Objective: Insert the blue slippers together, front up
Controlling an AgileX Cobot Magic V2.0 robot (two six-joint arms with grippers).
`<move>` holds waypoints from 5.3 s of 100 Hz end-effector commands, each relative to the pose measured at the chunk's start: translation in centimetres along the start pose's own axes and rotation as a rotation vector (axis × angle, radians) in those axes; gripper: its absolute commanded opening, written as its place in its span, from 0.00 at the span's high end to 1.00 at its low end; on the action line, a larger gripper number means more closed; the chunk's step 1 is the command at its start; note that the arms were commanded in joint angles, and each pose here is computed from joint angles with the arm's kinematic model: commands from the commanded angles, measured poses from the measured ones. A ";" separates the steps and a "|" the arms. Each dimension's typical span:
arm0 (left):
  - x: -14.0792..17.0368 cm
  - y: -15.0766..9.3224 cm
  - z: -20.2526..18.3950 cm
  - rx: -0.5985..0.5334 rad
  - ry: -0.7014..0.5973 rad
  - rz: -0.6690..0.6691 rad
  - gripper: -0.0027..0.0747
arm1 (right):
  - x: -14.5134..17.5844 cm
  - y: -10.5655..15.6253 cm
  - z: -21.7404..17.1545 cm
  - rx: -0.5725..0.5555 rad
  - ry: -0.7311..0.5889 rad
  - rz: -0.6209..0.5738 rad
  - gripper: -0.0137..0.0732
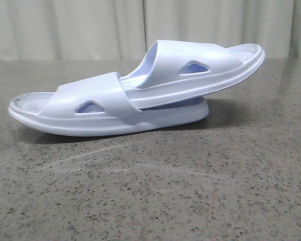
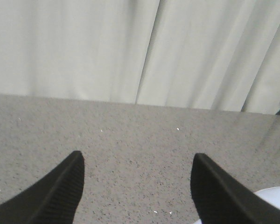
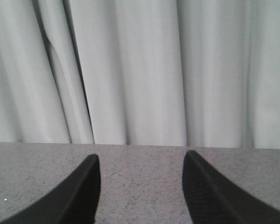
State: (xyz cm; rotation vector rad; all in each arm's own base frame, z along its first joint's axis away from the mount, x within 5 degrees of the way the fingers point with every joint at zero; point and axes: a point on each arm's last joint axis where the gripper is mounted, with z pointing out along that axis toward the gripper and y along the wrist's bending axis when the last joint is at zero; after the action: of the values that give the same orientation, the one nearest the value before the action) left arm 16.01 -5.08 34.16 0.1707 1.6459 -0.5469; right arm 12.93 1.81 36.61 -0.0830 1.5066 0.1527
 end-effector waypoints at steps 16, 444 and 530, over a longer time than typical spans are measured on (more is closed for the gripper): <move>0.3 -0.5 -4.5 -0.084 -0.133 0.053 0.41 | 1.7 -0.7 -3.6 0.079 -0.092 -0.066 0.45; 14.0 2.7 -10.7 -0.306 -0.146 0.248 0.94 | 4.4 -0.9 -5.3 0.101 -0.097 -0.071 0.97; 14.0 2.7 -10.7 -0.306 -0.146 0.248 0.94 | 4.7 -0.9 -5.3 0.096 -0.092 -0.091 0.97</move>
State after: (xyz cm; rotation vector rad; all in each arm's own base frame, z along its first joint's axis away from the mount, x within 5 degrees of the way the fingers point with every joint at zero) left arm 5.55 -0.78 20.00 0.1231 1.6205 -0.0933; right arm 8.27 0.72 30.38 -0.0785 1.4653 0.0565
